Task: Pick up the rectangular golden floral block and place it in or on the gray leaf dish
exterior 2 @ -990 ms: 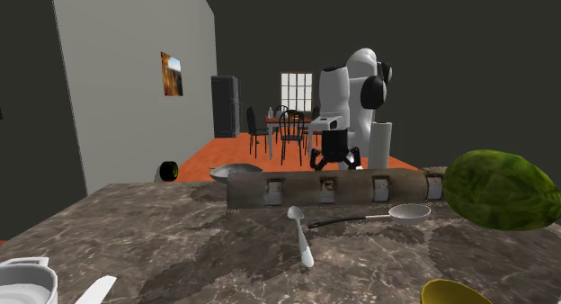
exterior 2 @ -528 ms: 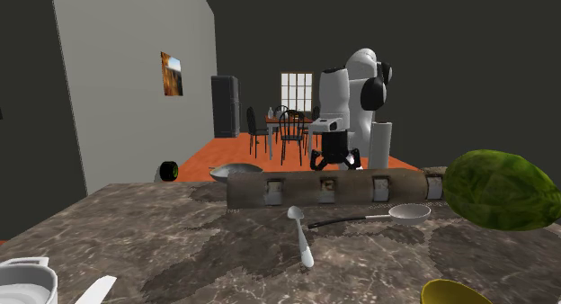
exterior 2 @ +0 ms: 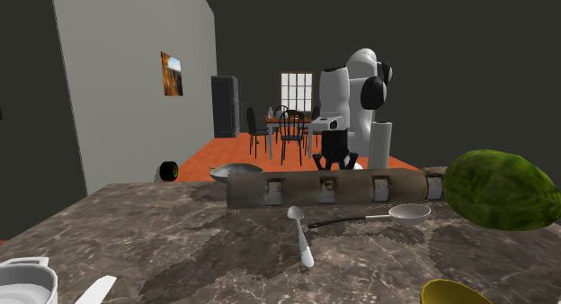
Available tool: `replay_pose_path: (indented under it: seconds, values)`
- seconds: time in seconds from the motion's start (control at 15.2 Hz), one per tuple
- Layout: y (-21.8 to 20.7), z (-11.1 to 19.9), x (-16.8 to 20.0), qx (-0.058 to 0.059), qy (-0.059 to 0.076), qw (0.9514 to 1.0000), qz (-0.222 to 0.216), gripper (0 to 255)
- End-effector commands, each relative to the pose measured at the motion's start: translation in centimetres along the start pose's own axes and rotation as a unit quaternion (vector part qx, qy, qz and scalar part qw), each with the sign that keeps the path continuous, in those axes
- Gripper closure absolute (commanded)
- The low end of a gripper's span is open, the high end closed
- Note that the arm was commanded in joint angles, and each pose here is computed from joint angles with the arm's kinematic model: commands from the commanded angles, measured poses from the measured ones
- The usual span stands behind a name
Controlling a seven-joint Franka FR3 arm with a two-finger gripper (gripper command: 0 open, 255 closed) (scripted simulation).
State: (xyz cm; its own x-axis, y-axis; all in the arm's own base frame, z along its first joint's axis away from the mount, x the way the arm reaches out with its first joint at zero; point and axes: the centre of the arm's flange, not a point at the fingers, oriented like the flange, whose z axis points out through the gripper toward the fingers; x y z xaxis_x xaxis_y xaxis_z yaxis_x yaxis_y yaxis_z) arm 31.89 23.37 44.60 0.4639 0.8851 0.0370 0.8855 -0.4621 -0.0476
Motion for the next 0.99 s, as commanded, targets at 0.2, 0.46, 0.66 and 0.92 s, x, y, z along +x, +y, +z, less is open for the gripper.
replay_pose_path:
  seconds: [0.2,0.46,0.66,0.92]
  values:
    - [0.0,-0.7,0.0,0.002,-0.003,1.0,0.0,255]
    - [-0.1,-2.8,0.1,0.002,-0.003,1.0,0.0,255]
    - [-0.1,-2.4,-1.0,0.003,-0.009,0.9999,0.011,0]
    - [-0.2,-1.5,-2.5,0.005,-0.018,0.9995,0.024,0]
